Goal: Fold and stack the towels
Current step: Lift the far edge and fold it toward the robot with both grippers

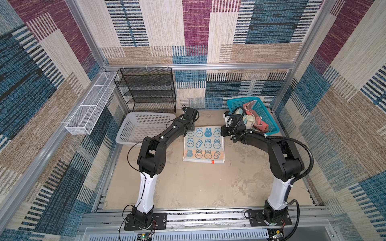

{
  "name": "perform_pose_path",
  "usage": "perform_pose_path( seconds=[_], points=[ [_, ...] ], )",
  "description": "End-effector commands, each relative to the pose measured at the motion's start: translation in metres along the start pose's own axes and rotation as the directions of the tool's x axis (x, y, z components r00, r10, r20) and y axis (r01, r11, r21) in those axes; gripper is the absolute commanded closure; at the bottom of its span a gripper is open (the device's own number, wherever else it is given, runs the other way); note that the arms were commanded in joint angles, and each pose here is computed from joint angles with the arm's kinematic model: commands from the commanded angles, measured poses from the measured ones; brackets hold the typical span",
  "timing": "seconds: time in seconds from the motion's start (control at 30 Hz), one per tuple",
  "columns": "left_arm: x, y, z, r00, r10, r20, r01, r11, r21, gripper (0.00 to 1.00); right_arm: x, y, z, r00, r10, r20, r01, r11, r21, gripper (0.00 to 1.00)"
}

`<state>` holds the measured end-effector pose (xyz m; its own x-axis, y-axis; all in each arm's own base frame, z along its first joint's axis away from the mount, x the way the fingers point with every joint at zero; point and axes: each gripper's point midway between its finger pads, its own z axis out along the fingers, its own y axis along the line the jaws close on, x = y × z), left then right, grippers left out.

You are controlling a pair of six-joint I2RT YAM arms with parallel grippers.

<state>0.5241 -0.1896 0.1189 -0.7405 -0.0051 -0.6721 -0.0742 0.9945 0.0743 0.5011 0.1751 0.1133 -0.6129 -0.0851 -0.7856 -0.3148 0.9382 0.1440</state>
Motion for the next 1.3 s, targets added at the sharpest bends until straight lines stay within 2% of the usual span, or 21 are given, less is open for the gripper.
perform_pose_path(
  seconds=[0.0, 0.13, 0.5, 0.93, 1.27],
  points=[
    [-0.011, 0.006, -0.009, 0.998, 0.007, 0.068, -0.007, 1.0, -0.004, 1.0, -0.009, 0.008, -0.007, 0.999, -0.034, 0.042, 0.035, 0.999, -0.041, 1.0],
    [-0.002, 0.006, -0.019, 0.997, -0.007, 0.083, 0.002, 0.999, 0.049, 1.0, 0.002, 0.016, -0.018, 0.998, -0.037, 0.047, 0.041, 0.995, -0.086, 1.0],
    [0.042, 0.007, -0.048, 0.999, 0.032, 0.026, -0.035, 0.993, 0.112, 1.0, 0.03, 0.034, -0.057, 0.999, -0.018, 0.042, 0.025, 0.982, -0.186, 1.0],
    [0.095, 0.016, -0.073, 0.996, 0.071, -0.054, -0.067, 0.995, 0.078, 1.0, 0.091, 0.06, -0.091, 0.997, 0.039, -0.073, -0.061, 0.943, -0.327, 1.0],
    [0.136, 0.013, -0.057, 0.989, 0.082, -0.121, -0.079, 0.996, 0.028, 1.0, 0.139, 0.065, -0.091, 0.982, 0.078, -0.175, -0.134, 0.933, -0.335, 1.0]
  ],
)
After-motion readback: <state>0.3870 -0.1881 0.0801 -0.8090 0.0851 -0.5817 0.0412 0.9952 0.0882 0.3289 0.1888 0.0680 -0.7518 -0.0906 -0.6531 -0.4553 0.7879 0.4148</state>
